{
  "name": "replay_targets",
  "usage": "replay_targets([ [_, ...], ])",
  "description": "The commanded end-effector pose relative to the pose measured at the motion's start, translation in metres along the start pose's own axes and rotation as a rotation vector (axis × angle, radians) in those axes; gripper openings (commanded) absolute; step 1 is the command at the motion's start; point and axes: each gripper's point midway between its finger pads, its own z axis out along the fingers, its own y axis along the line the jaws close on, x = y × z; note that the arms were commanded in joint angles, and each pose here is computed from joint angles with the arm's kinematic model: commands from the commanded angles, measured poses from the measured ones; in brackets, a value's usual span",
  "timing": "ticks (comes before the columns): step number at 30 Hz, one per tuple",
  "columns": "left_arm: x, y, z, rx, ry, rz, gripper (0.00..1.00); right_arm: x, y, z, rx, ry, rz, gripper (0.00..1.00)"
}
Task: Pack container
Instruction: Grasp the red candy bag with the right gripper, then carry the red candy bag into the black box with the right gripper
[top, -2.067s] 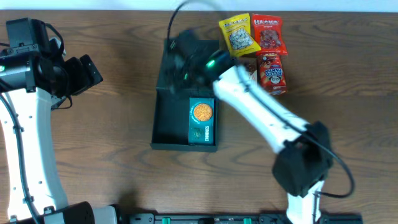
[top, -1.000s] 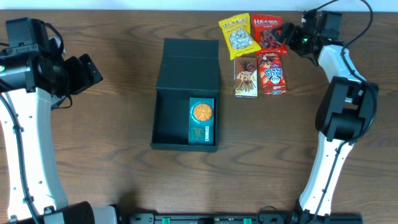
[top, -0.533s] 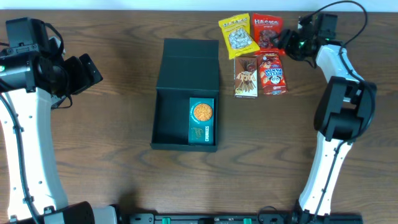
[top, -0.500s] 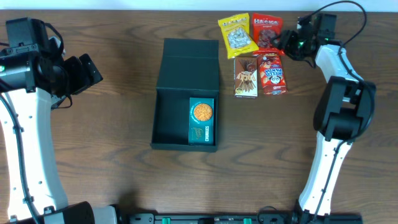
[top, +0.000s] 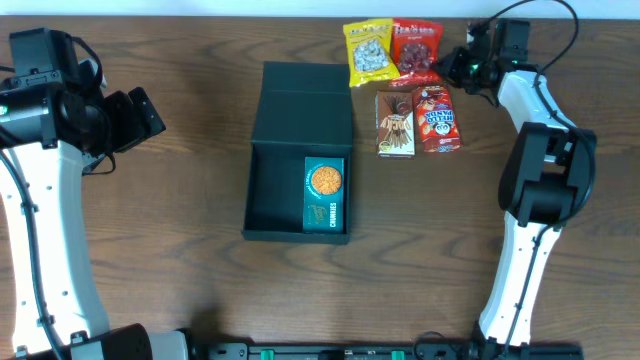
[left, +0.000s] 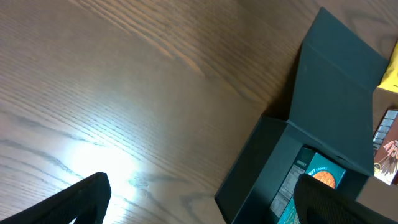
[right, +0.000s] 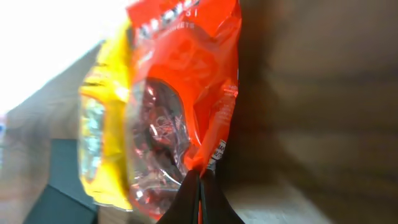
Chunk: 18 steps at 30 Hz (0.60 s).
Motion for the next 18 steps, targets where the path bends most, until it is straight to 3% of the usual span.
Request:
replay_targets([
  [1, -0.004, 0.000, -0.004, 0.000, -0.019, 0.018, 0.95, -0.007, 0.028, 0.001, -0.129, 0.004, 0.001, 0.01],
  [6, -0.004, 0.001, -0.004, -0.004, -0.020, 0.017, 0.95, -0.034, 0.089, -0.023, -0.299, 0.000, -0.067, 0.02],
  [10, -0.006, 0.003, -0.004, -0.017, -0.029, 0.017, 0.95, -0.043, 0.142, -0.047, -0.328, 0.010, -0.137, 0.02],
  [18, -0.010, 0.002, -0.004, -0.012, -0.046, 0.020, 0.95, -0.019, 0.207, -0.098, -0.149, 0.046, -0.334, 0.01],
])
